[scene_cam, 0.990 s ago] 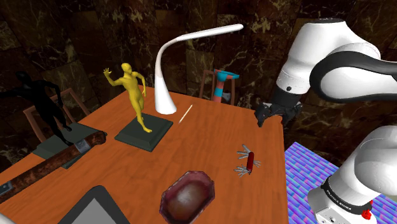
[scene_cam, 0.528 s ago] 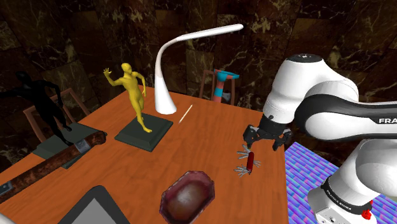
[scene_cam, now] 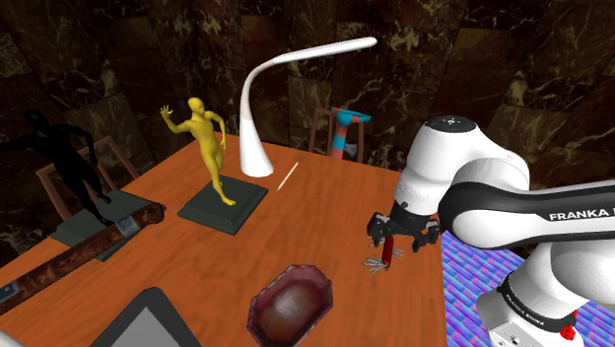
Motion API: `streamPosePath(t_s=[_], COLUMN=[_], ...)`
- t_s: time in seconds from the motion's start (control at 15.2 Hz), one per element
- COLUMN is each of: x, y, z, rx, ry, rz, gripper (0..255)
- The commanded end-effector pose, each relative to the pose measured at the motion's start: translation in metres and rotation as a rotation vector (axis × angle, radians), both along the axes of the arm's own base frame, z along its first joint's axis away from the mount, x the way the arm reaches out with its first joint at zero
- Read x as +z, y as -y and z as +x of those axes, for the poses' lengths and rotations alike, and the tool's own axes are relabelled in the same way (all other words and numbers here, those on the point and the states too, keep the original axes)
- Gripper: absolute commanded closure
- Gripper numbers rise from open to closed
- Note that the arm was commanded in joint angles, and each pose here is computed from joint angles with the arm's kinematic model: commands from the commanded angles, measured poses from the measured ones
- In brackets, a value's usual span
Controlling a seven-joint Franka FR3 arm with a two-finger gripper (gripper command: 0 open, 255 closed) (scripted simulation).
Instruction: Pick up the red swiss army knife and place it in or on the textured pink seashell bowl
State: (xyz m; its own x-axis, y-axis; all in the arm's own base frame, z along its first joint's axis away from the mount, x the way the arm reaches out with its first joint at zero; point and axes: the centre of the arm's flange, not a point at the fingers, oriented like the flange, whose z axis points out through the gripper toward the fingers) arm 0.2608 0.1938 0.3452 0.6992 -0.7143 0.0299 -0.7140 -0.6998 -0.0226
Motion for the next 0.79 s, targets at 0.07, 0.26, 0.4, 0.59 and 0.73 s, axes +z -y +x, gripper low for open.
streamPosePath(t_s=[0.07,0.26,0.4,0.59,0.73], x=[-0.0133,-0.0133,-0.0133,-0.0133,-0.0133], y=[0.0004,0.0004,0.0004,0.0004,0.0004], z=[0.0007,0.0007,0.0007,0.0007,0.0007], rx=[0.0,0.0,0.0,0.0,0.0], ry=[0.001,0.001,0.001,0.001,0.001], rz=[0.0,0.0,0.0,0.0,0.0], gripper=[0,0,0,255,255])
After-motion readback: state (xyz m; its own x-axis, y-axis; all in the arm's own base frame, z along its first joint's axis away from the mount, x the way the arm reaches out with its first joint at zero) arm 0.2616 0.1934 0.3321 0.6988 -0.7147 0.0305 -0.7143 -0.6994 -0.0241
